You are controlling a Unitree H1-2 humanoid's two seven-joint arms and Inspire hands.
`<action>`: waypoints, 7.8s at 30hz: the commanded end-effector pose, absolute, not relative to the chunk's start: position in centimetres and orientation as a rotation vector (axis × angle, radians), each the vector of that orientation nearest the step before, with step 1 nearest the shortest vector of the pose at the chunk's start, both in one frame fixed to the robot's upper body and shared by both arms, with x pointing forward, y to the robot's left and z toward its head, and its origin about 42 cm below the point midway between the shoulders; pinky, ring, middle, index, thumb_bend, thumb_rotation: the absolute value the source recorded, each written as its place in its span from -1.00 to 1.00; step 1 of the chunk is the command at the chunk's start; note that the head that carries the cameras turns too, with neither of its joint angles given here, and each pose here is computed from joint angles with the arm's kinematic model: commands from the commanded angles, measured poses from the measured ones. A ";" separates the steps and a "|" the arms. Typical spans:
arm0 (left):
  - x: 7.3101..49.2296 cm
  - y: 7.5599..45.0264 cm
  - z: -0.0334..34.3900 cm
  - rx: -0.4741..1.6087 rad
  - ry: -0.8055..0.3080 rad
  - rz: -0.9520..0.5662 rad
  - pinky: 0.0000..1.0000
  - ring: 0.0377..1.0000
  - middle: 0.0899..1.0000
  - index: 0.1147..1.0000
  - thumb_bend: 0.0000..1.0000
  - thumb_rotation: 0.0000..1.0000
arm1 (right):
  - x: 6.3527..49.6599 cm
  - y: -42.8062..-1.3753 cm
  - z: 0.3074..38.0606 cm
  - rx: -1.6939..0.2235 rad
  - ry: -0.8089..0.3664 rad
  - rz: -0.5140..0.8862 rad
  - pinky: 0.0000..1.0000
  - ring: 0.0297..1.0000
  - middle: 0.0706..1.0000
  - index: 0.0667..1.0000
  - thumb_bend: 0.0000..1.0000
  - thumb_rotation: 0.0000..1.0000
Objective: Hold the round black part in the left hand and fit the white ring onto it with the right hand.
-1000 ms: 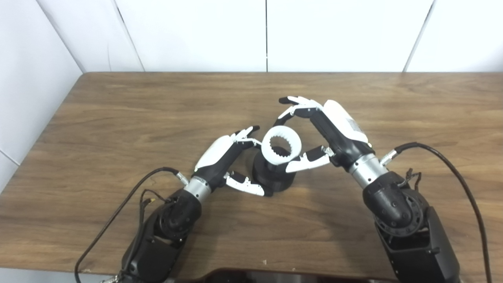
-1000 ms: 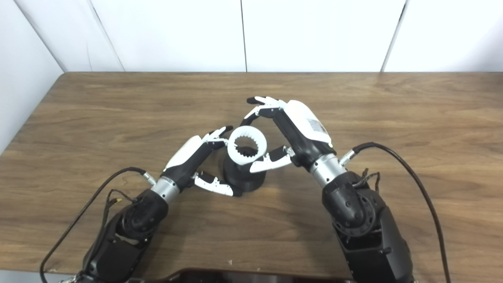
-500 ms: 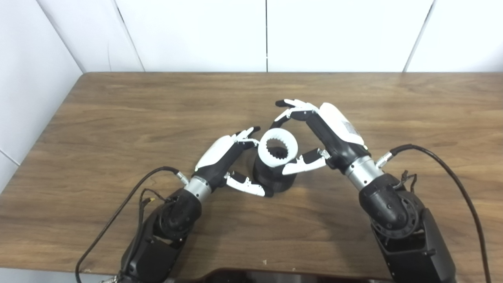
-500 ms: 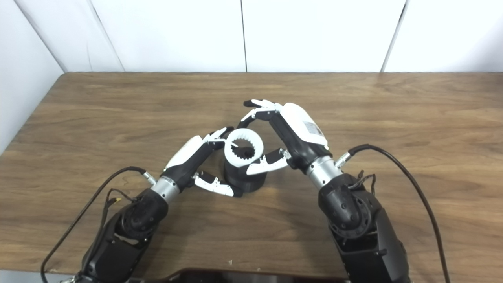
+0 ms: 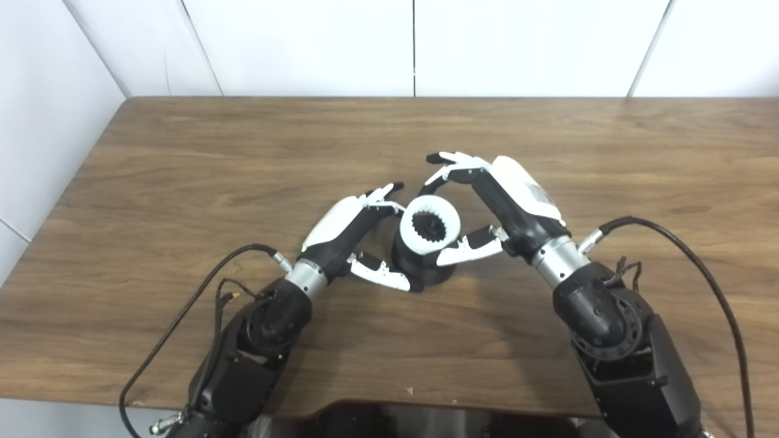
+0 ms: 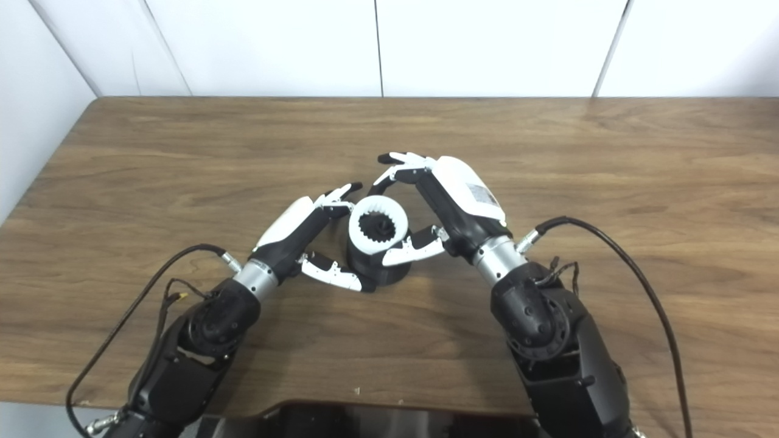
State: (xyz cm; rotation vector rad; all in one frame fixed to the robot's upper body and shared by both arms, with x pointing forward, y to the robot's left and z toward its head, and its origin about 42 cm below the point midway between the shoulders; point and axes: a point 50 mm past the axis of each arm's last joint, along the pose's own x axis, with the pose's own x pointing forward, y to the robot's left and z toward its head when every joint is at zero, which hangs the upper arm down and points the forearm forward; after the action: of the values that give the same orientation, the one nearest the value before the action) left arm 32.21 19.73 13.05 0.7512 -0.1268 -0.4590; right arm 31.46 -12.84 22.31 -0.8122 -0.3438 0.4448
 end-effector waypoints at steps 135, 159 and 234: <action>32.2 20.2 14.2 0.741 -0.115 -0.490 1.00 1.00 1.00 0.16 0.92 -0.32 | 32.2 -17.9 21.9 -1.008 -0.191 0.493 0.90 0.98 0.97 0.90 1.00 -0.14; 32.3 20.4 14.4 0.757 -0.104 -0.500 1.00 1.00 1.00 0.23 0.99 -0.31 | 32.3 -20.6 22.5 -1.044 -0.182 0.451 0.86 0.97 0.98 0.88 1.00 -0.10; 33.6 22.3 16.6 0.542 -0.244 -0.202 0.28 0.49 0.57 0.46 0.40 -0.60 | 33.1 -19.4 21.2 -0.684 -0.329 0.164 0.25 0.47 0.51 0.45 0.35 -0.73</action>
State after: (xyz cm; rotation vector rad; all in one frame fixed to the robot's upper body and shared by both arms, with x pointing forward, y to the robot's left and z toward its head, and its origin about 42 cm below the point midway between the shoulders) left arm 32.78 22.45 14.97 0.5673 -0.1603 -0.2315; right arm 32.50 -19.93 19.54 -0.7025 -0.2417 0.1913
